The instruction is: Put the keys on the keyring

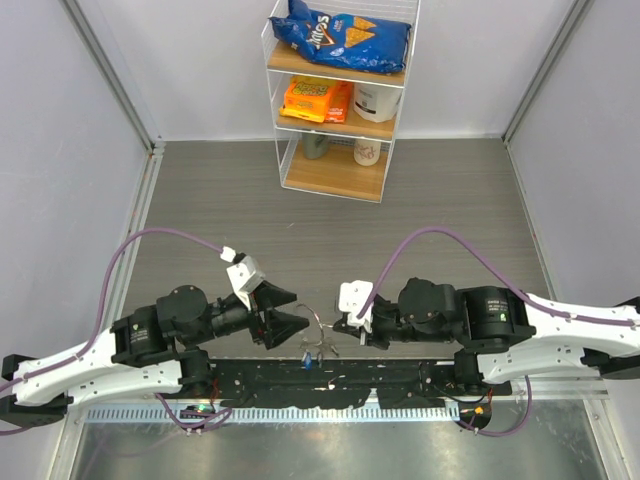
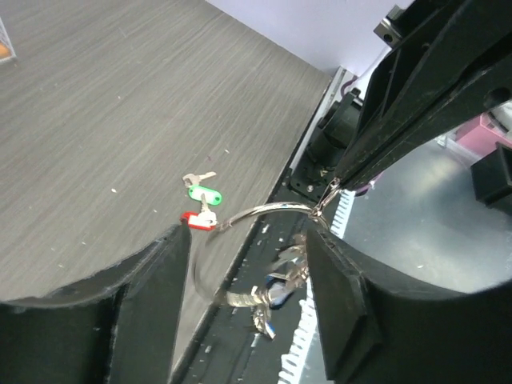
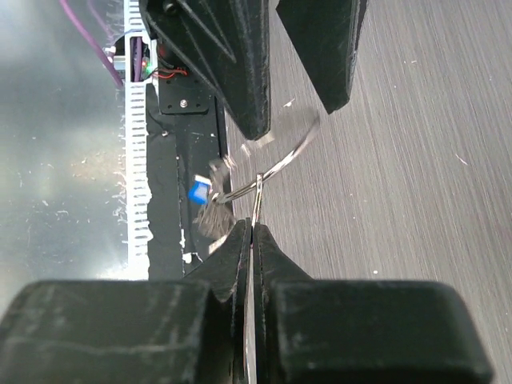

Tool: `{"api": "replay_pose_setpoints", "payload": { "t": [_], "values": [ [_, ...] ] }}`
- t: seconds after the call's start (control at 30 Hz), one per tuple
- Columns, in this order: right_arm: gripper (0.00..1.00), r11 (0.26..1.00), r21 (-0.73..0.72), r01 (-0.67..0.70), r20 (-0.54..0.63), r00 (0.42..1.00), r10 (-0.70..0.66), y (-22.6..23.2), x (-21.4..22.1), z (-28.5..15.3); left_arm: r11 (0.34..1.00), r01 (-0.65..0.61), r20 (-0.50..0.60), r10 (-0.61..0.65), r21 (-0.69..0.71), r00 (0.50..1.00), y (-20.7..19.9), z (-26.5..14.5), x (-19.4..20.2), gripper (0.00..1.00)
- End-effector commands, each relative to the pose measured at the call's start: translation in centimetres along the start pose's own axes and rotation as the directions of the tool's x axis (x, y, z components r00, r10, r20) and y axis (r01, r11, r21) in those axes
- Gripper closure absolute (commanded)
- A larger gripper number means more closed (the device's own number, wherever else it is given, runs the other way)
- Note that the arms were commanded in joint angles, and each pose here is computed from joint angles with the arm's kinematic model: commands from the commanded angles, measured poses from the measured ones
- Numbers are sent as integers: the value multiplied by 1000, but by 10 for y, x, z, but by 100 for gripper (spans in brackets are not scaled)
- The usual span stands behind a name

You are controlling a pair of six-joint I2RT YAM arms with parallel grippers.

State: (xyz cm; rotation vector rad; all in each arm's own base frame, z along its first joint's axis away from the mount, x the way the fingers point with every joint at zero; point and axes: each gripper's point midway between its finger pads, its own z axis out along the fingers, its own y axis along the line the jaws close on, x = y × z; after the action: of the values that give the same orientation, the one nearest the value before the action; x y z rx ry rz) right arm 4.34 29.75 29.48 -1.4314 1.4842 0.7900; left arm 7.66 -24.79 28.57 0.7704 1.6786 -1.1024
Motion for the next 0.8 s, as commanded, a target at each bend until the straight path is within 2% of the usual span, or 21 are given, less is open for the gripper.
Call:
{"api": "replay_pose_setpoints", "payload": {
  "t": [0.0,0.07,0.17,0.27,0.5,0.77],
  "values": [
    [94,998,10,-57,40,998,56,-1,-27,-7,999,-33,70,32,11,997,-2,1,-17,26],
    [94,997,7,-76,10,997,76,0,-27,-5,998,-55,79,54,12,995,-2,0,-21,16],
    [94,994,7,-113,-40,993,113,2,-25,-1,995,-99,97,96,32,991,-6,-2,-28,11],
    [94,990,3,-144,-60,988,144,4,-30,-3,983,-152,114,141,100,983,-19,-1,-32,11],
    [94,983,-7,-184,-125,975,182,8,-35,-7,892,-273,165,227,360,960,-63,-4,-25,11],
    [94,972,6,-236,-145,961,234,8,-51,-8,819,-307,174,254,484,951,-83,-3,-13,11]
  ]
}}
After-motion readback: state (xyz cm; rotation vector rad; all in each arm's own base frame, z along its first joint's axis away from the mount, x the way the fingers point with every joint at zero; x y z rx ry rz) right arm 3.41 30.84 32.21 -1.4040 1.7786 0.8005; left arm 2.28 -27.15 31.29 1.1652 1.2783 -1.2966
